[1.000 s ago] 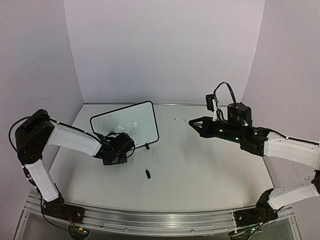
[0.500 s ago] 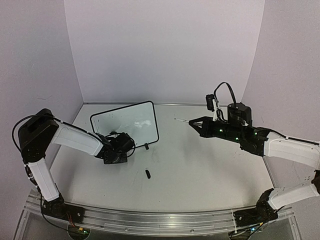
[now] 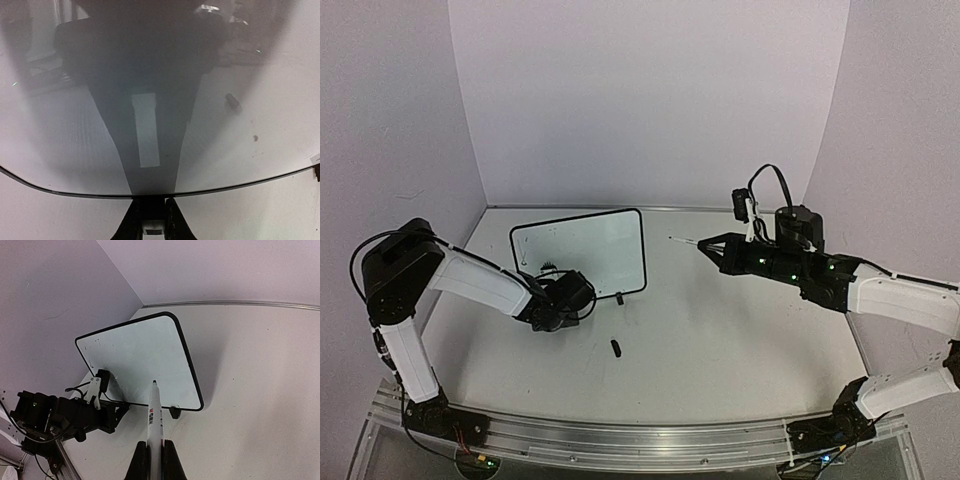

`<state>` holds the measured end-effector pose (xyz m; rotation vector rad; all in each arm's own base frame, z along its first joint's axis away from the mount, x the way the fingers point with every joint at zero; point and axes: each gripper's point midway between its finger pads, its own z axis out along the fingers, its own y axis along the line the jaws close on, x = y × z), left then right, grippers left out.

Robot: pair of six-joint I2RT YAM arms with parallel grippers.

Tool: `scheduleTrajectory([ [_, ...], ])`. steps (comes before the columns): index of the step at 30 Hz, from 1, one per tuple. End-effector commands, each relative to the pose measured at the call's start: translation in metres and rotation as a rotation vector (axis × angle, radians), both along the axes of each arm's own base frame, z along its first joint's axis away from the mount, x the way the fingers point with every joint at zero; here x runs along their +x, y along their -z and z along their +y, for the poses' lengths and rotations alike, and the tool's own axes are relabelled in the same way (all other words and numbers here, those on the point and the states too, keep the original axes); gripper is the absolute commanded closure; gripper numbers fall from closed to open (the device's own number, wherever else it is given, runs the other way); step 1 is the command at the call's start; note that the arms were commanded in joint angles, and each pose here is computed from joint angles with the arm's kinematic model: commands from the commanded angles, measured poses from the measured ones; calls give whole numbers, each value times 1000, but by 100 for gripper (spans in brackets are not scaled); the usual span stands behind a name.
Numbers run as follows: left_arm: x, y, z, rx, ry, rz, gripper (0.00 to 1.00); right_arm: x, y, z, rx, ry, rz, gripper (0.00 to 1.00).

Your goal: Write a sentence on the whiteboard

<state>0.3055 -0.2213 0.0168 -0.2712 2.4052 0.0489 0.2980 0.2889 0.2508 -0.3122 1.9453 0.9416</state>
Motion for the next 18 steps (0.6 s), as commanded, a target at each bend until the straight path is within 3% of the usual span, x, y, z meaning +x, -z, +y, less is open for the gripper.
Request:
scheduleTrajectory([
  [1,-21,-1,-23,-19,49,20,100,2,-5,1,21,4,-17,100],
  [7,-35,-6,-51,-90,66,23,100,-1,-8,-1,30,6,-21,100],
  [15,-48,-3,-75,-77,101,50,100,-12,-17,2,49,-52,-35,100],
  [16,-49,-5,-75,-83,103,49,99,-15,-19,6,51,-84,-39,100],
  [18,-51,-13,-76,-100,106,43,85,-26,-23,13,59,-156,-34,100],
])
